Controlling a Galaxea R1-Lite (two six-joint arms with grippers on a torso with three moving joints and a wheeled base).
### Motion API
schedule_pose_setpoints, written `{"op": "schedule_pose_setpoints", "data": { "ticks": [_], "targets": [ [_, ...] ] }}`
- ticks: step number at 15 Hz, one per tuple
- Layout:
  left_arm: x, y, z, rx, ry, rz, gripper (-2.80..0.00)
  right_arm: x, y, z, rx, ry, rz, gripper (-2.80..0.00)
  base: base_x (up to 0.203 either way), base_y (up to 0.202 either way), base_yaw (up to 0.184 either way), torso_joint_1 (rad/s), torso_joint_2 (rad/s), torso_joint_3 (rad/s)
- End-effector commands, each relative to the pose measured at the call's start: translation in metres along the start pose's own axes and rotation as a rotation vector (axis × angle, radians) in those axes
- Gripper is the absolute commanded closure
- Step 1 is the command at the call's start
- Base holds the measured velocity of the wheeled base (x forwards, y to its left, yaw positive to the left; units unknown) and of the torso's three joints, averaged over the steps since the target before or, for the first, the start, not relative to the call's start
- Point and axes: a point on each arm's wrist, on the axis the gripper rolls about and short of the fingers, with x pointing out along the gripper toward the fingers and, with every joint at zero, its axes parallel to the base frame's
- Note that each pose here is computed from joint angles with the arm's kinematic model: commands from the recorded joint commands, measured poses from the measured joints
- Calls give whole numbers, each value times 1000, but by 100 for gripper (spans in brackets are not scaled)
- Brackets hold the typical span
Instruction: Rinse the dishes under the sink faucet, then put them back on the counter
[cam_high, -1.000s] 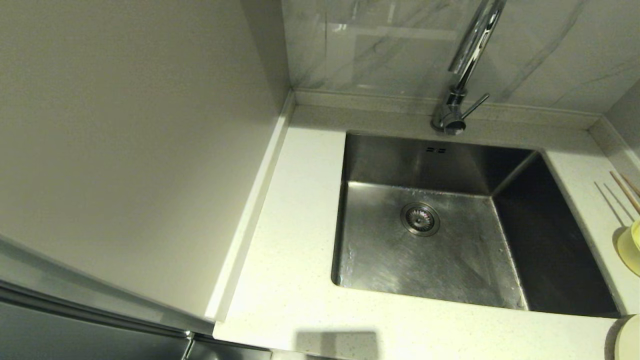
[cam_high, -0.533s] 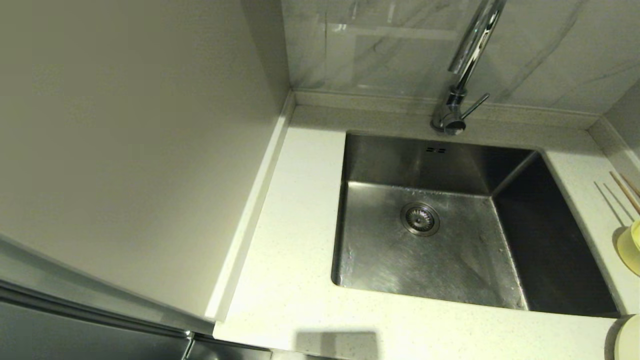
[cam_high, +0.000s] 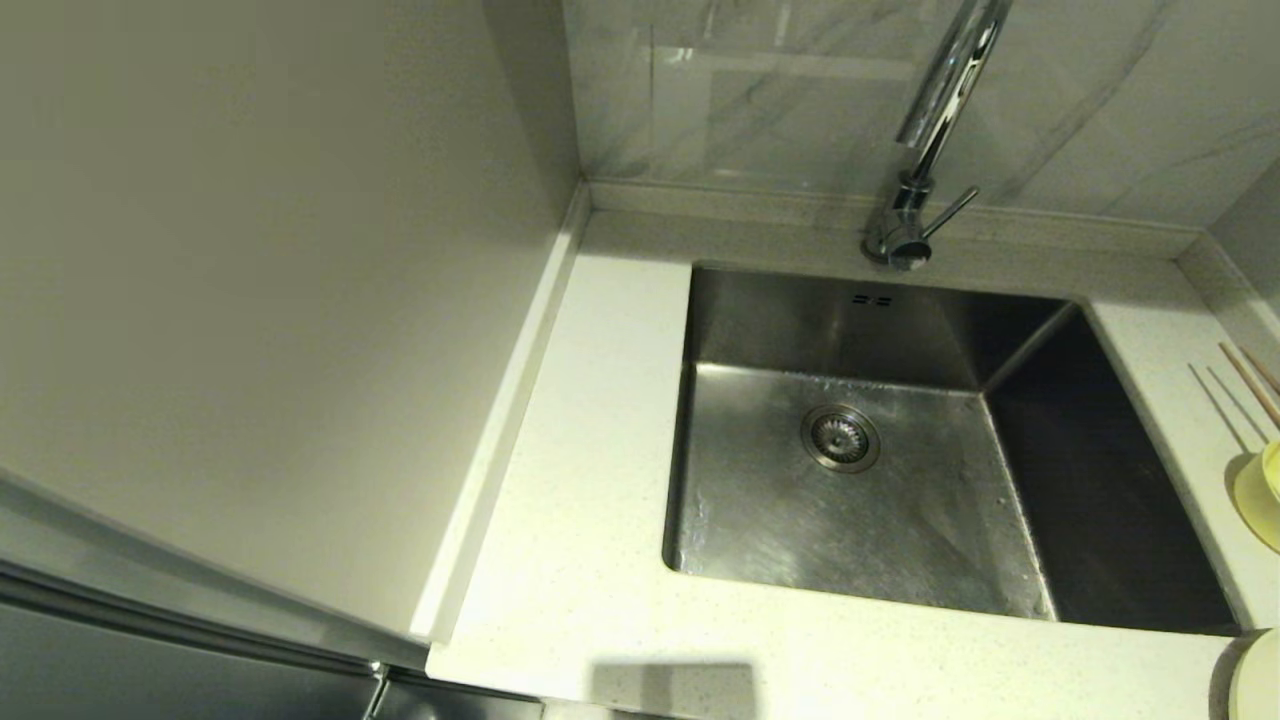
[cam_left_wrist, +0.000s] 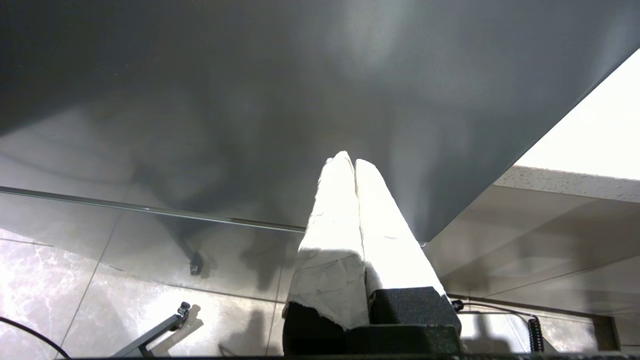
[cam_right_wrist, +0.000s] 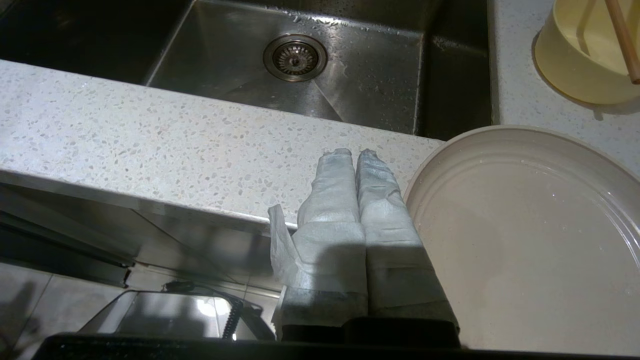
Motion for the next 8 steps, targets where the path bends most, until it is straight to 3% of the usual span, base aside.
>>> {"op": "schedule_pose_setpoints", "data": {
  "ticks": [1, 8],
  "targets": [
    [0, 0, 0, -1, -2, 1, 0, 0, 0, 0, -1, 3, 0, 0, 0, 0, 0, 0, 0, 0],
    [0, 0, 0, -1, -2, 1, 0, 0, 0, 0, -1, 5, 0, 0, 0, 0, 0, 0, 0, 0]
  ]
}}
